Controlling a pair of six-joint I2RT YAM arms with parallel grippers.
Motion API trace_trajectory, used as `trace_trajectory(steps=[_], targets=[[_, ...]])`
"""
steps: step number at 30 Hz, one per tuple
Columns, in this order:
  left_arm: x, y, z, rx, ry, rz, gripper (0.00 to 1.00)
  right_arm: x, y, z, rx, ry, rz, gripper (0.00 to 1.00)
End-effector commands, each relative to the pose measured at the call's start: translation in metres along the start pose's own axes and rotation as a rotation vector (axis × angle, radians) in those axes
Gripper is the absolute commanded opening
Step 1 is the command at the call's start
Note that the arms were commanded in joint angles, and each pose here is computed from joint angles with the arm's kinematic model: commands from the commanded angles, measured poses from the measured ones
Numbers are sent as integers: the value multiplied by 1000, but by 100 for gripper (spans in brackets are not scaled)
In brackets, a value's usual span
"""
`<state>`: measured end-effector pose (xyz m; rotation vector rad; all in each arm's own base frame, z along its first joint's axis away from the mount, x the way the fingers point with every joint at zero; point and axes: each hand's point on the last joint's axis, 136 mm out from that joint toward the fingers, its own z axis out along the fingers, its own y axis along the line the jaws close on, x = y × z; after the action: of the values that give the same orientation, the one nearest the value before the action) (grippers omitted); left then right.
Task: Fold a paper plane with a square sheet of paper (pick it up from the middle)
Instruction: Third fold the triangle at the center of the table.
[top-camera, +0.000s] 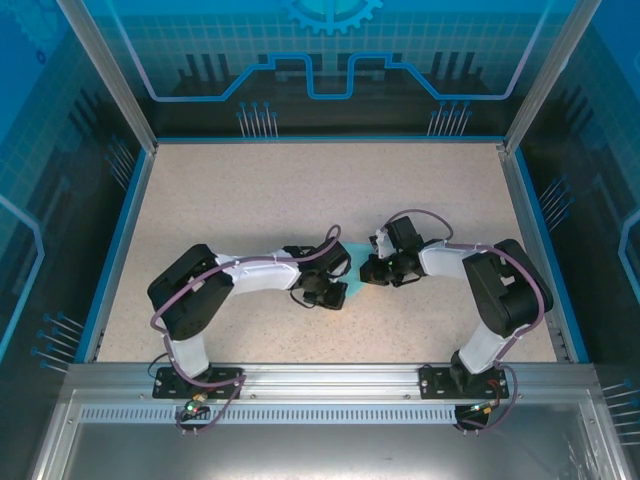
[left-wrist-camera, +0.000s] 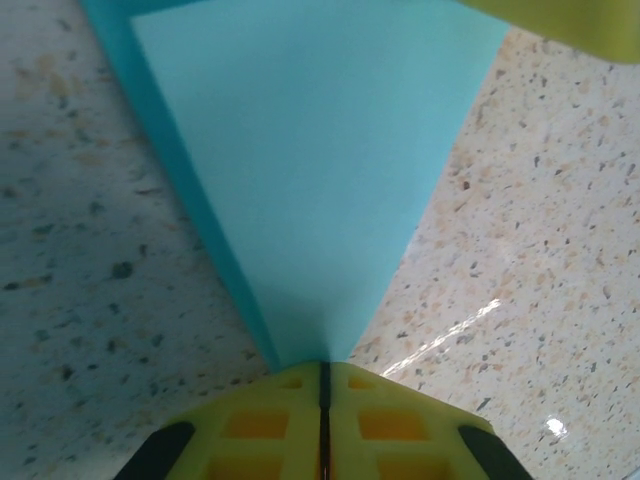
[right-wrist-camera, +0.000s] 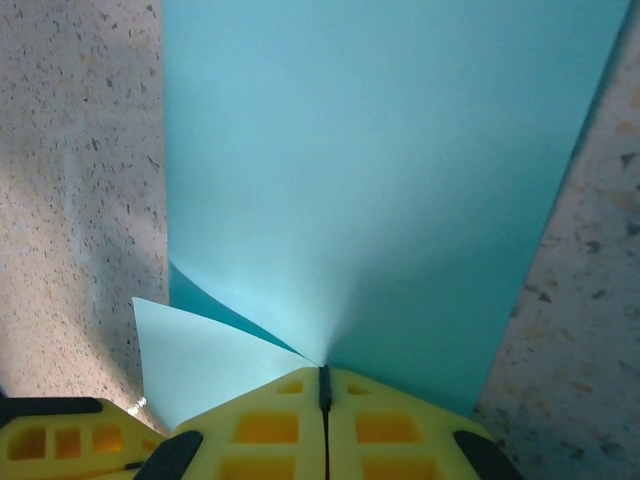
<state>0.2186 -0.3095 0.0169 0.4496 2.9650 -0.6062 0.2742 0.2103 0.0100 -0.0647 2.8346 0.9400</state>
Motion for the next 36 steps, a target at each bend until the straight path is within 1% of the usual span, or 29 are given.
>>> trace_trajectory(steps=[1,6,13,21,27,33,36], targets=[[0,-7,-20,20,6,9,10,30,-39,0,131,82,79,6],[-22,-25,-33,77,-51,-5,11,27,-35,0,118,78,74,6],[-48,-24,-19,49,-75,-27,10,26,-31,-3,103,74,71,7],[-51,4,-4,-36,-77,-52,8,23,-28,-8,104,68,61,7],[-51,7,6,-20,-66,-50,7,19,-22,-10,87,62,56,9],[-46,17,17,-38,-42,-61,7,15,-14,-18,64,44,49,10],[-45,20,20,-47,-35,-59,7,13,-8,-25,46,29,50,13]])
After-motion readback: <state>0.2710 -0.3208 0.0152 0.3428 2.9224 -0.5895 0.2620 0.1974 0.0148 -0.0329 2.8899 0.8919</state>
